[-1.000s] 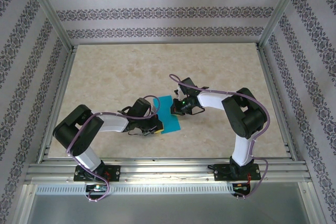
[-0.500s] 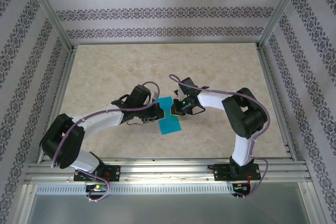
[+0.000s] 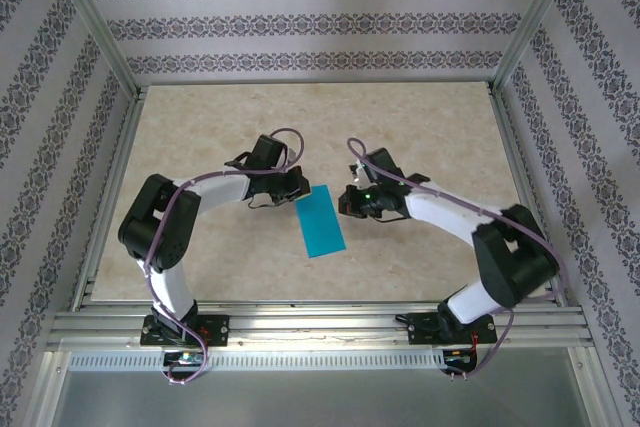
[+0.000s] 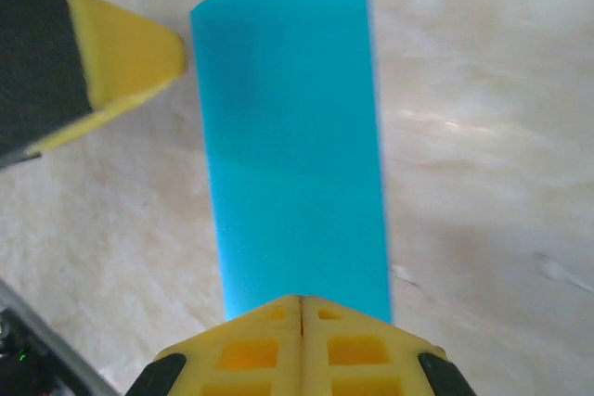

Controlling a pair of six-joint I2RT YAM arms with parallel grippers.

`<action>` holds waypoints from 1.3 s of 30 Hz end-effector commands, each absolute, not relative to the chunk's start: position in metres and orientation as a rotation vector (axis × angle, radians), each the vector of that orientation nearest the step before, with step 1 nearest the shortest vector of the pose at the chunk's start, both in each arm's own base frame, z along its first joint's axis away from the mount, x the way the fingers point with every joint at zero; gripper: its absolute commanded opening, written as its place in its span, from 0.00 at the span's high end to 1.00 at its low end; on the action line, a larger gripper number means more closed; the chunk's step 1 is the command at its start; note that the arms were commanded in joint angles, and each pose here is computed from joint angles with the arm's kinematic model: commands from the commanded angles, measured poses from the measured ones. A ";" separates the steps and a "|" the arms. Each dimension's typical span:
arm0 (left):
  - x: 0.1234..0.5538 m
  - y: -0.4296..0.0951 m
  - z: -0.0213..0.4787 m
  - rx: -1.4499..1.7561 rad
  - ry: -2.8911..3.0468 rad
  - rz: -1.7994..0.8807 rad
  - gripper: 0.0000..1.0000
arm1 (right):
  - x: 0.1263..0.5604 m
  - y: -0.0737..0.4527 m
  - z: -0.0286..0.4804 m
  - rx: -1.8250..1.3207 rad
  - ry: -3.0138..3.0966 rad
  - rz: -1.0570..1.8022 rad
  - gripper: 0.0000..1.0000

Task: Fold a paper plane with a square sheet of paper (pick it up from the middle)
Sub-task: First fold the square sheet of paper in half at the center of the table, then move the paper to the center of the table.

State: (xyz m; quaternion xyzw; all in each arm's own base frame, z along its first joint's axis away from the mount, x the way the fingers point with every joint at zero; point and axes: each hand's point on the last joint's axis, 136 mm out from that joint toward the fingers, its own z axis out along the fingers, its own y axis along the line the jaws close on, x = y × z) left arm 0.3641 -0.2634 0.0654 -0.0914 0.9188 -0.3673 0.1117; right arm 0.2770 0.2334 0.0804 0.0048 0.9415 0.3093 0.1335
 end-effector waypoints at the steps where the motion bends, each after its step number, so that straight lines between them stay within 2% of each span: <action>1: 0.363 -0.259 0.052 -0.239 2.737 -1.019 0.94 | 0.280 0.206 0.071 0.209 2.671 0.815 1.00; 3: 0.360 -0.256 0.042 -0.254 2.748 -1.003 0.94 | 0.274 0.201 0.068 0.282 2.676 0.881 1.00; 7: 0.352 -0.251 0.018 -0.301 2.771 -0.996 0.94 | 0.256 0.212 0.062 0.283 2.724 1.064 0.90; 18: 0.340 -0.244 -0.005 -0.349 2.776 -1.036 0.94 | 0.224 0.237 0.038 0.284 2.874 1.186 0.72; 36: 0.350 -0.246 -0.003 -0.313 2.770 -1.056 0.94 | 0.225 0.224 0.017 0.377 2.927 1.045 0.64; 39: 0.352 -0.247 -0.002 -0.309 2.770 -1.061 0.94 | 0.226 0.225 0.017 0.365 2.922 1.105 0.65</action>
